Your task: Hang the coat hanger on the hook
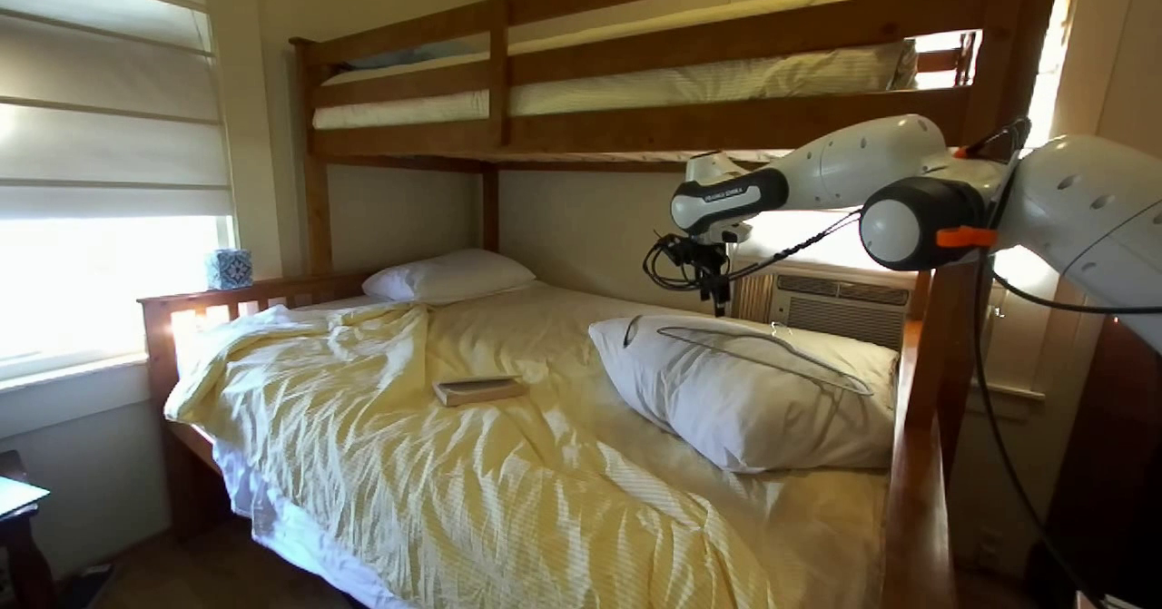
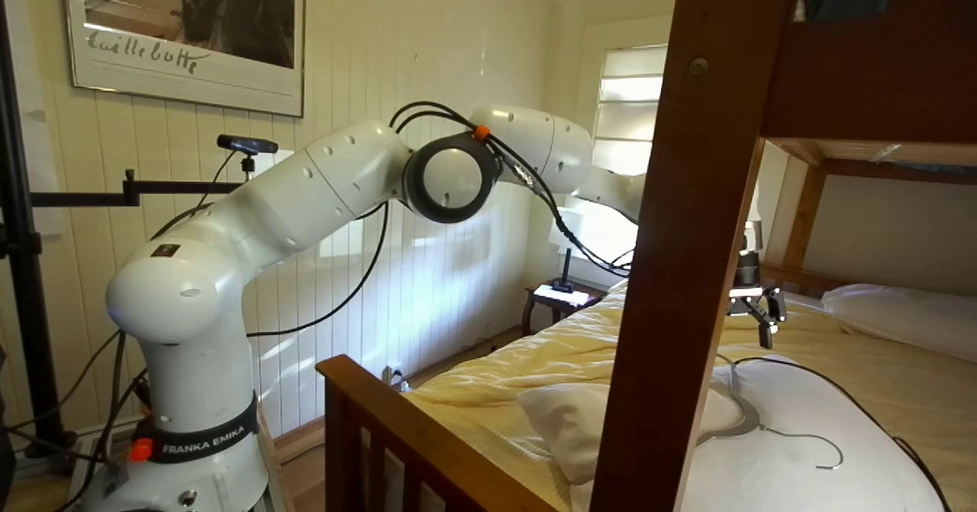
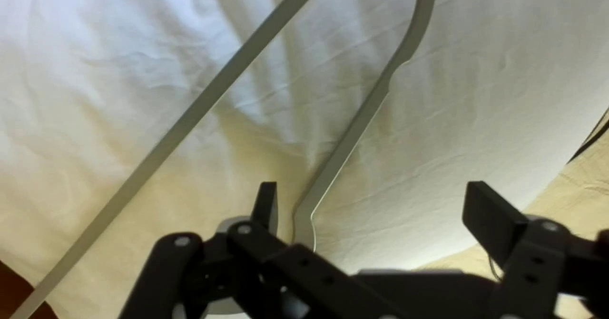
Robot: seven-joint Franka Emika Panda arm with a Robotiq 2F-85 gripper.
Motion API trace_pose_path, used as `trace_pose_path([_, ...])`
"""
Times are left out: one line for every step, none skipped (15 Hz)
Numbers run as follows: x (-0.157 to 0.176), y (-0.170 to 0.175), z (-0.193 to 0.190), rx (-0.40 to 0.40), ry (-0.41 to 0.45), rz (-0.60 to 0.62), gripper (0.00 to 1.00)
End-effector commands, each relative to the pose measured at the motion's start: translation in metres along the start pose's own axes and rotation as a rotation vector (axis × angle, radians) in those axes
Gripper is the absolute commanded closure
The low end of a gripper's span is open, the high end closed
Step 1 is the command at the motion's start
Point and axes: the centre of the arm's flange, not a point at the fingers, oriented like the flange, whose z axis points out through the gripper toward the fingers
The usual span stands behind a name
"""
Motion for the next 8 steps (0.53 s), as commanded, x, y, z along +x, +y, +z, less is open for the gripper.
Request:
trace_pose_path([-0.006, -0.005, 0.014, -0.029, -0.051, 0.141, 0.00])
trace_pose_path([-0.006, -0.004, 0.019, -0.043, -0.070, 0.159, 0.00])
trace_pose_path([-0.006, -0.005, 0.024, -0.046, -0.081, 0.178, 0.00])
trace_pose_path([-0.003, -0.006, 0.027, -0.048, -0.094, 0.193, 0.00])
trace_pose_path([0.000, -0.006, 0.030, -0.047, -0.102, 0.212, 0.00])
trace_pose_path([0.003, -0.008, 0.033, -0.050, -0.108, 0.230, 0.02])
trace_pose_path([0.007, -0.009, 0.035, -0.053, -0.113, 0.255, 0.01])
trace_pose_path([0.010, -0.010, 0.038, -0.063, -0.119, 0.281, 0.03])
